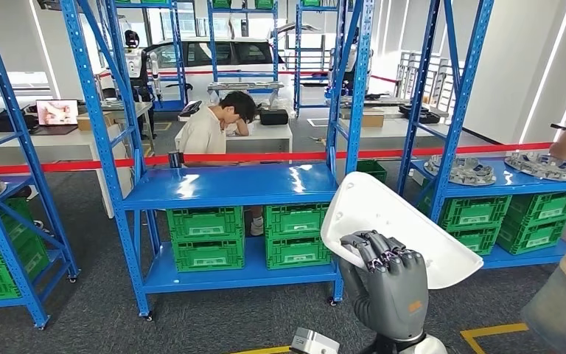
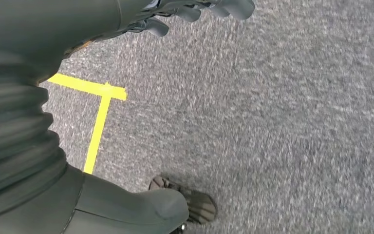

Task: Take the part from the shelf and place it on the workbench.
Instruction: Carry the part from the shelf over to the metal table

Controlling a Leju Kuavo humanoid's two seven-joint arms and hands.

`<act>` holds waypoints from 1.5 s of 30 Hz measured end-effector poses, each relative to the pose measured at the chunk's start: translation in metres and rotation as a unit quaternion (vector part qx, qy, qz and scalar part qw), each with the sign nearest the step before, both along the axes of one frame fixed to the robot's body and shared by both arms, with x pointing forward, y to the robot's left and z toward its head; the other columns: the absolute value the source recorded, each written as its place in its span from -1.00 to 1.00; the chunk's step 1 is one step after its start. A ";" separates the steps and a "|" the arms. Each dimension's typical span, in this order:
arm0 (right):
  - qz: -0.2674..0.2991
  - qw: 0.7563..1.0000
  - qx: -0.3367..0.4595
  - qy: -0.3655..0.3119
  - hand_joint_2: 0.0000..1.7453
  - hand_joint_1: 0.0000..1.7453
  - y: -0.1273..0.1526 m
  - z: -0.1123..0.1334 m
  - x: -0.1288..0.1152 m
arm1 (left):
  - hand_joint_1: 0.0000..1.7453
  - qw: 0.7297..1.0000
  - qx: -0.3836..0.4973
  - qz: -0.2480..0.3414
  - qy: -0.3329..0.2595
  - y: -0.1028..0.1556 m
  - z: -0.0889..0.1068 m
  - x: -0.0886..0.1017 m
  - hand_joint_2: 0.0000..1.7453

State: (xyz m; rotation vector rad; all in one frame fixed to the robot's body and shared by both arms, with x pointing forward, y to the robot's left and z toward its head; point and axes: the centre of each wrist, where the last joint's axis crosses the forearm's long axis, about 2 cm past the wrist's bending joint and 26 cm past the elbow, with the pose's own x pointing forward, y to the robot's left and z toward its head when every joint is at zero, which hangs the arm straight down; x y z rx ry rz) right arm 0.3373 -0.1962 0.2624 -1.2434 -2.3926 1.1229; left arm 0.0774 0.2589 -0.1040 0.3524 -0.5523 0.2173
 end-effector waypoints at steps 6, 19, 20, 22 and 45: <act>0.000 1.000 -0.004 0.002 1.00 1.00 -0.001 0.000 0.001 | -1.00 1.000 -0.002 -0.002 -0.001 -0.001 0.000 0.001 1.00; -0.002 1.000 -0.002 0.001 1.00 1.00 -0.002 0.001 0.003 | -1.00 1.000 -0.005 -0.014 -0.007 0.000 0.000 0.002 1.00; -0.002 1.000 -0.002 0.002 1.00 1.00 -0.002 0.001 0.003 | -1.00 1.000 -0.004 -0.015 -0.007 0.000 0.000 0.002 1.00; -0.004 1.000 -0.002 0.001 1.00 1.00 -0.003 0.001 0.003 | -1.00 1.000 -0.004 -0.015 -0.008 0.001 0.000 0.002 1.00; -0.011 1.000 0.001 -0.002 1.00 1.00 -0.002 -0.007 0.001 | -1.00 1.000 0.000 -0.005 -0.003 0.006 -0.002 -0.006 1.00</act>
